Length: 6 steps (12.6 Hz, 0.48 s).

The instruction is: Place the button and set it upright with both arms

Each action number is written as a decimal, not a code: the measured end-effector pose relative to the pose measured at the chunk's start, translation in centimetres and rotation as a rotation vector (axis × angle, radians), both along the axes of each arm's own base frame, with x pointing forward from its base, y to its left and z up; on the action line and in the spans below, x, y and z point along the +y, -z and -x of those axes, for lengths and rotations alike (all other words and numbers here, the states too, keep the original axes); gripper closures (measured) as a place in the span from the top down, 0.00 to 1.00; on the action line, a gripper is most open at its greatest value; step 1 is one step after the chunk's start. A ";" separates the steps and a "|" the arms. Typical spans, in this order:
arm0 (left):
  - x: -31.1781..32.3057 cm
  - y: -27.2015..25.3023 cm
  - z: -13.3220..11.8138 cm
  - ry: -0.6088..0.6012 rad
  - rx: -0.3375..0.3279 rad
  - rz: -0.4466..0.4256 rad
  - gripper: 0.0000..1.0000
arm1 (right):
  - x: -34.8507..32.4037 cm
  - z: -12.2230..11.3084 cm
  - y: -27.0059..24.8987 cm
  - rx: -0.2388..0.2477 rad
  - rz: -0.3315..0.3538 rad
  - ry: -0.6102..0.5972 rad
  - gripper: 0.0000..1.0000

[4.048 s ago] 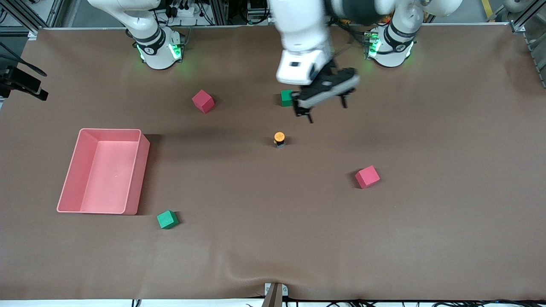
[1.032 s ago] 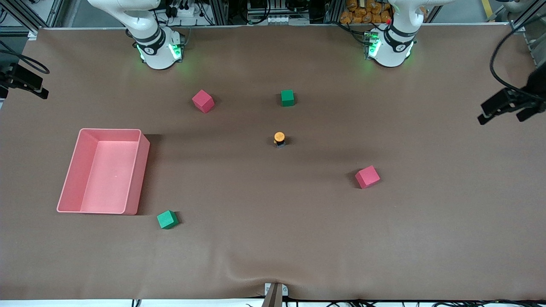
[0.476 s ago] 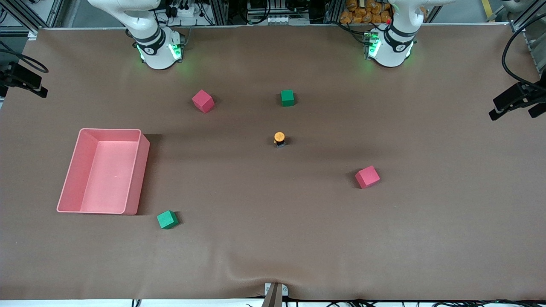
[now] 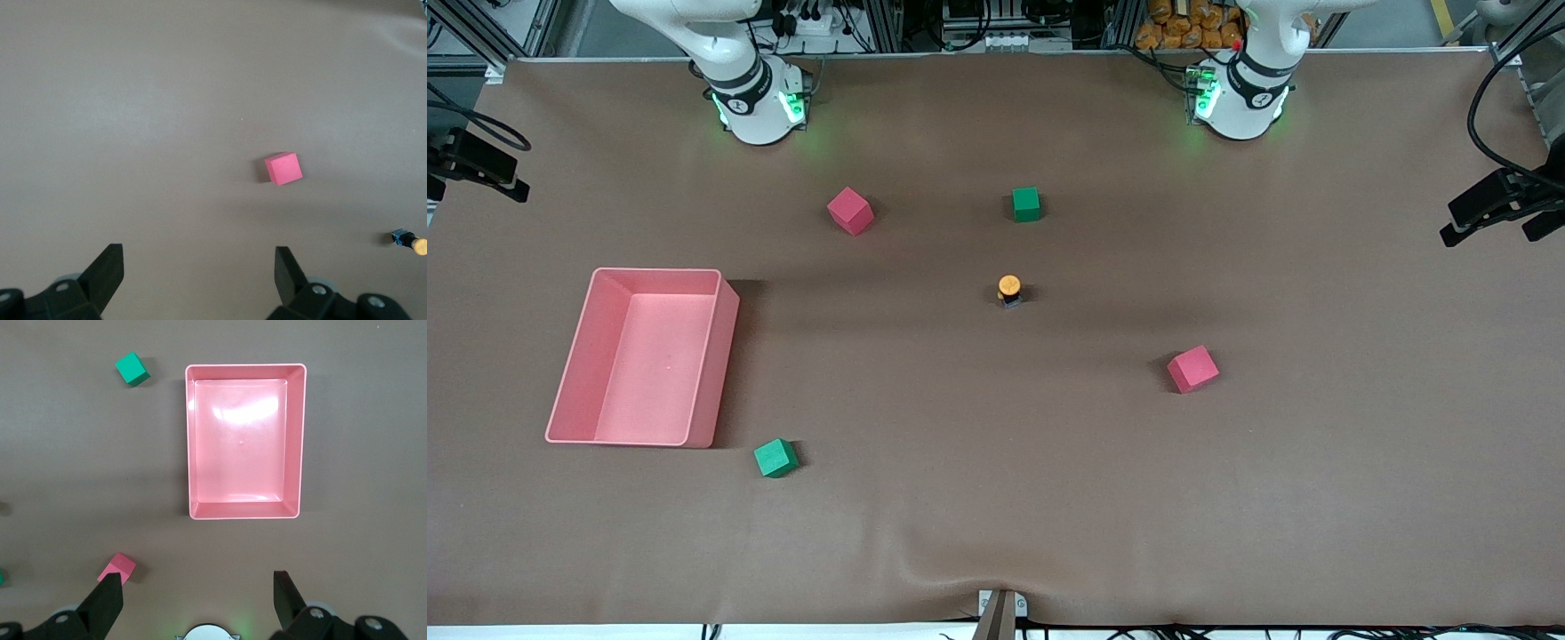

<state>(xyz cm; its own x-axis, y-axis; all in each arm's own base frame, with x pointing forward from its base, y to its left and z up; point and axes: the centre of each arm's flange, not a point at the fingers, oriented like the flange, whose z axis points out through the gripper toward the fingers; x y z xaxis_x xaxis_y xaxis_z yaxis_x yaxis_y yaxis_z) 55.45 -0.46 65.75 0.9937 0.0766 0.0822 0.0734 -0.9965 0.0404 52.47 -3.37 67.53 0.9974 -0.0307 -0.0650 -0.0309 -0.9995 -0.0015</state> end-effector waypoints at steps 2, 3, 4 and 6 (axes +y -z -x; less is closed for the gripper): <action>-0.3 0.1 0.0 0.006 0.003 0.000 1.00 | -0.1 0.0 0.0 0.000 0.000 0.002 1.00; -0.3 0.1 0.0 0.006 0.003 0.000 1.00 | -0.2 0.0 0.0 0.000 0.000 0.003 1.00; -0.3 0.1 0.0 0.007 0.003 0.000 1.00 | -0.2 0.0 0.0 0.000 0.000 0.003 1.00; -0.4 0.2 -0.1 0.011 0.004 -0.001 1.00 | -0.2 0.0 0.0 0.000 0.000 0.004 1.00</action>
